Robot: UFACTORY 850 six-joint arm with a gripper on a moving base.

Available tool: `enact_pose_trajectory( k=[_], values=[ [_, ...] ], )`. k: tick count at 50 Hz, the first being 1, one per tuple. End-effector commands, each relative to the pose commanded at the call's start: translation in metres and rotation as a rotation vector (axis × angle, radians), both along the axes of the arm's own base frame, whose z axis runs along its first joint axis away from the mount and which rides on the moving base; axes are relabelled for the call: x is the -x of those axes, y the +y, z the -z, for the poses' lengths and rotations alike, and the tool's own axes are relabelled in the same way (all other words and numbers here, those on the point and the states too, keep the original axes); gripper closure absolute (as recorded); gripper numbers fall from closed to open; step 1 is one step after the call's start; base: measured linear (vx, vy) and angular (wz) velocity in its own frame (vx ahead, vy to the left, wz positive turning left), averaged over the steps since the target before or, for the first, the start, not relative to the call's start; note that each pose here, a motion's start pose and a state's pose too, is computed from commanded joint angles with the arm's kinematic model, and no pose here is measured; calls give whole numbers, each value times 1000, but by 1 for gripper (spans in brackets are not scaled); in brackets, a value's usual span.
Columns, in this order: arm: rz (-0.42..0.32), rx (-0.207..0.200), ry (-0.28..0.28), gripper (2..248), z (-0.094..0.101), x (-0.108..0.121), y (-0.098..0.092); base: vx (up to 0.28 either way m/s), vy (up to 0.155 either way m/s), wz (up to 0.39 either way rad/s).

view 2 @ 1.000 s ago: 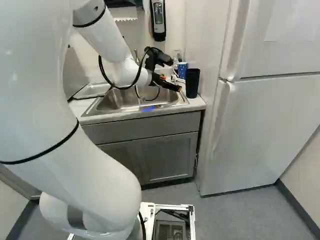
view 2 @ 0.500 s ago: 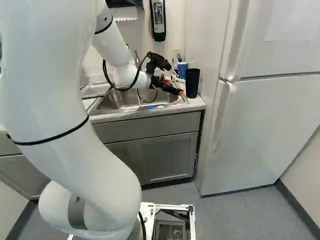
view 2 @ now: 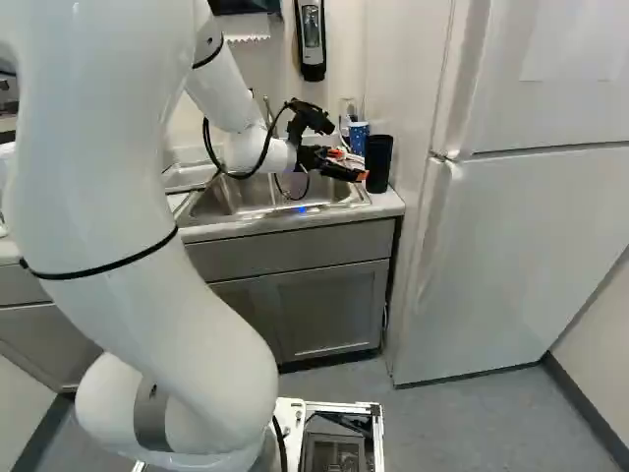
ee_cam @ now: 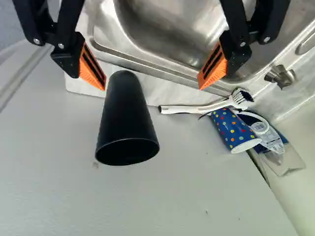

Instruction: Rinse the cup and place it in the tray

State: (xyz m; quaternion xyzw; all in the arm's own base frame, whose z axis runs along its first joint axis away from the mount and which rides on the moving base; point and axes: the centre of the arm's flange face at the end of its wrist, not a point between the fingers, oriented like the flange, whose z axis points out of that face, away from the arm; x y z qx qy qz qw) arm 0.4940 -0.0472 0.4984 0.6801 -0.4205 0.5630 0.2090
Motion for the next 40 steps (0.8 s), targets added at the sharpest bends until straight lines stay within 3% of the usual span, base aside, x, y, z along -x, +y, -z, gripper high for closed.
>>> enact_pose_trajectory(
  k=[15,31,40],
  values=[
    [44,31,-15,3,-3,-1,-10,0,0,0],
    [72,37,-19,3,-3,-7,-22,0,0,0],
    [68,70,25,3,-3,-13,-28,0,0,0]
  ],
)
